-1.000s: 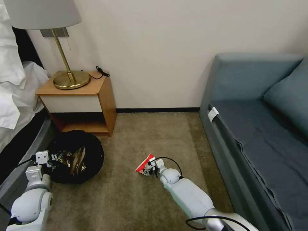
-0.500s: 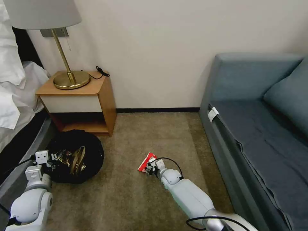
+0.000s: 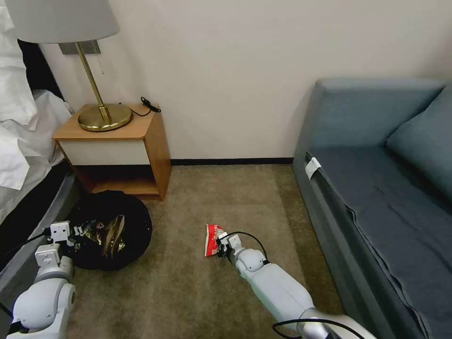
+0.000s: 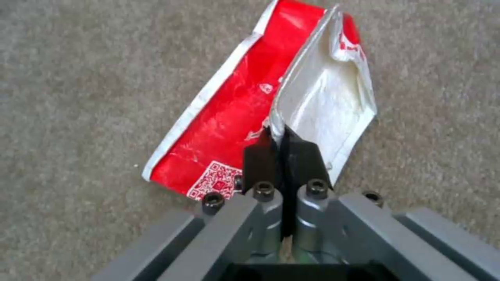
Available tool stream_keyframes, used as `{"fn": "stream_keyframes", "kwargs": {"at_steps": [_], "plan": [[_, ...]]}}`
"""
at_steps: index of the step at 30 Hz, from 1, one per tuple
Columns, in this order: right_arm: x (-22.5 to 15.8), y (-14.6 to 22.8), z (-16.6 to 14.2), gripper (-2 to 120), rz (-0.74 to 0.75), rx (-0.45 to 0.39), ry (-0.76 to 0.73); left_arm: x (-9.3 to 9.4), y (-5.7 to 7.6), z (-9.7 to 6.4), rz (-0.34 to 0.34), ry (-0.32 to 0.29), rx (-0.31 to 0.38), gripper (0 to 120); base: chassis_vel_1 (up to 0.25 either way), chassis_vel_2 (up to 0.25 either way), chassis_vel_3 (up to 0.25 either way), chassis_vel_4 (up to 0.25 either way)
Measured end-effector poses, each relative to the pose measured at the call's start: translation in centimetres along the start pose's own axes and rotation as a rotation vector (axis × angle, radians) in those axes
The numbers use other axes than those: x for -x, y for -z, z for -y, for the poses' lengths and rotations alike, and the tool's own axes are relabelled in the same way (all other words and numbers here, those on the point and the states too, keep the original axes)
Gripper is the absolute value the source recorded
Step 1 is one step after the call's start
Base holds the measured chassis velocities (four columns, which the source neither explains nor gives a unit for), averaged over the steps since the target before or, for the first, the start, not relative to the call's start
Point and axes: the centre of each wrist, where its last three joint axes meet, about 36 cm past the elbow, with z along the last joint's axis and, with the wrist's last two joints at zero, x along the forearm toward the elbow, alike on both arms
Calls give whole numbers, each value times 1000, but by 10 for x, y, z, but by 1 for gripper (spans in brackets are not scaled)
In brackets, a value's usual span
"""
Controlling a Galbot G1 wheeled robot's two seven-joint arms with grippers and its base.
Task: Pick up the trash bin, then pick up the garbage on the floor and place it into the trash bin.
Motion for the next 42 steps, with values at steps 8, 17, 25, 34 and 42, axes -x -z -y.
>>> {"fn": "stream_keyframes", "kwargs": {"at_steps": [8,17,25,34,42], "plan": [[-2,3,2,0,17,14,-3,-2,0,-1,-1,-2,2,4,0,0,0,0],[-10,22,3,0,78,51,1,-4,3,-3,9,-7,8,4,0,0,0,0],[-32,59,12,0,194,112,11,-6,7,-4,21,-14,13,4,0,0,0,0],[-76,126,7,0,361,163,98,-6,15,-3,38,-20,15,4,0,0,0,0],[-144,192,-33,0,486,223,453,-8,23,-4,49,-23,19,4,0,0,0,0]]}}
